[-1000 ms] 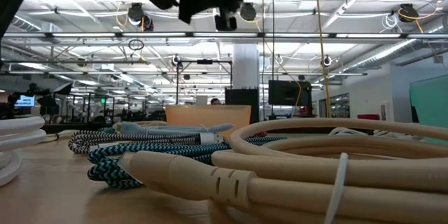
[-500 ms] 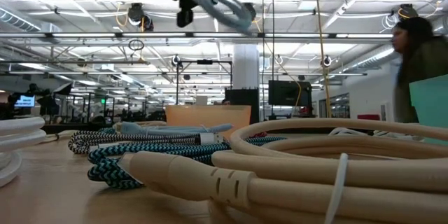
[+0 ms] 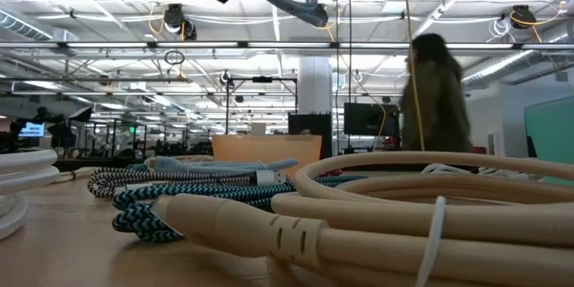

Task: Pick & Place USB Port
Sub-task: Put the right blue usb cable into the orange bin

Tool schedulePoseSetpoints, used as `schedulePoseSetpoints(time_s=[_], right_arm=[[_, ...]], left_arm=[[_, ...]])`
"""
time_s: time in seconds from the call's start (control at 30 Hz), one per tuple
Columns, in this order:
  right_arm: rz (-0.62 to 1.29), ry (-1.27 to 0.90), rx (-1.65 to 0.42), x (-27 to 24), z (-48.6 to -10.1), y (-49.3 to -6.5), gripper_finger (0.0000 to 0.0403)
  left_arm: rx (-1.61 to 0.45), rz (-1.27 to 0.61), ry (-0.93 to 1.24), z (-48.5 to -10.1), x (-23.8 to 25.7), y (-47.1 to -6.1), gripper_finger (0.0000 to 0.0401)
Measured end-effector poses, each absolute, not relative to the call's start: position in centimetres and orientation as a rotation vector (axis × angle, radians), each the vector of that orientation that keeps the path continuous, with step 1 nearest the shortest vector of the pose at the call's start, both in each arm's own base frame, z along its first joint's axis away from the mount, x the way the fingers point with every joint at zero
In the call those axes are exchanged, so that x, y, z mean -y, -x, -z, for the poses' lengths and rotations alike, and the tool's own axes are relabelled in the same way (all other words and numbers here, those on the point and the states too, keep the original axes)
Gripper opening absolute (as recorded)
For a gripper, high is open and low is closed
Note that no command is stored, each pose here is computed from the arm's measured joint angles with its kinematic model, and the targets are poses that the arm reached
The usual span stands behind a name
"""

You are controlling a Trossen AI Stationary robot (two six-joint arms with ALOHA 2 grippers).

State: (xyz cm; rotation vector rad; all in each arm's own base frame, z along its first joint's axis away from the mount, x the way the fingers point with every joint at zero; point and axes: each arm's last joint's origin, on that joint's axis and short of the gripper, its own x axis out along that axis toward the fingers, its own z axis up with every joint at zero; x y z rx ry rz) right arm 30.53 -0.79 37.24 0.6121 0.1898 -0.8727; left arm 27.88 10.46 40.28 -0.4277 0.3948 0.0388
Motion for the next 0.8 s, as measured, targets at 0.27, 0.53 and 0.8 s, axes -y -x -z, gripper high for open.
schedulePoseSetpoints(time_s=[0.27, 0.53, 0.8], right_arm=[[0.778, -0.629, -0.166, 1.7, -35.8, -31.5, 0.0149], [0.799, -0.599, -0.181, 2.2, -35.4, -31.4, 0.0149], [0.796, -0.582, -0.189, 2.6, -35.4, -31.4, 0.0148]], left_arm=[[-0.393, -0.065, 0.386, -40.3, -8.6, -28.7, 0.0053], [-0.362, -0.036, 0.407, -40.6, -8.1, -29.0, 0.0053], [-0.354, -0.014, 0.405, -40.8, -6.7, -29.4, 0.0053]])
